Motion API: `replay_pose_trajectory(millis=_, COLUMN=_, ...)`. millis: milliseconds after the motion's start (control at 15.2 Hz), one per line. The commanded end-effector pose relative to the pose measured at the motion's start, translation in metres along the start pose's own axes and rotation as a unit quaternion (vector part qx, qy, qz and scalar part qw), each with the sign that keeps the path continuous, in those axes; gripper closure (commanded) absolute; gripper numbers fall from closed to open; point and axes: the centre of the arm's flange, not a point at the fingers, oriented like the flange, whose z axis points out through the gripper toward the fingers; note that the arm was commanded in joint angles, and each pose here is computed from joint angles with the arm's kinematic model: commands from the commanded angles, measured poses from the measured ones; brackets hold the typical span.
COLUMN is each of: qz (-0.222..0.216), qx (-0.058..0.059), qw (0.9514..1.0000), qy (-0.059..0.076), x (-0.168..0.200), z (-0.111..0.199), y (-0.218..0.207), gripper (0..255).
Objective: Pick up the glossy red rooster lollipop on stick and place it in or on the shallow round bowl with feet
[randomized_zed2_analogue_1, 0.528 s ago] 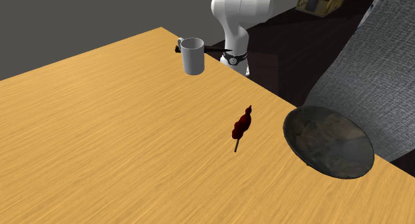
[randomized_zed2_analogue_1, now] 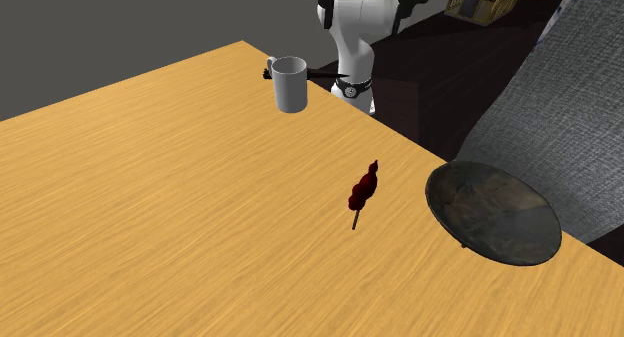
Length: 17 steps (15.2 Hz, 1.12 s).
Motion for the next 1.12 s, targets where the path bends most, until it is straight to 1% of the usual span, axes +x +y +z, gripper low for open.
replay_pose_trajectory(millis=0, qz=0.008, qx=-0.001, qw=0.9999, qy=-0.006, x=0.022, z=0.014, y=-0.012, gripper=0)
replay_pose_trajectory(millis=396, qz=0.032, qx=-0.007, qw=0.9991, qy=-0.026, x=0.093, z=0.053, y=-0.036, gripper=0)
replay_pose_trajectory(millis=858, qz=0.059, qx=-0.013, qw=0.997, qy=-0.048, x=0.175, z=0.104, y=-0.06, gripper=0)
replay_pose_trajectory(millis=924, qz=0.062, qx=-0.013, qw=0.9967, qy=-0.05, x=0.182, z=0.108, y=-0.062, gripper=0)
replay_pose_trajectory(millis=1056, qz=0.062, qx=-0.013, qw=0.9967, qy=-0.05, x=0.181, z=0.119, y=-0.062, gripper=0)
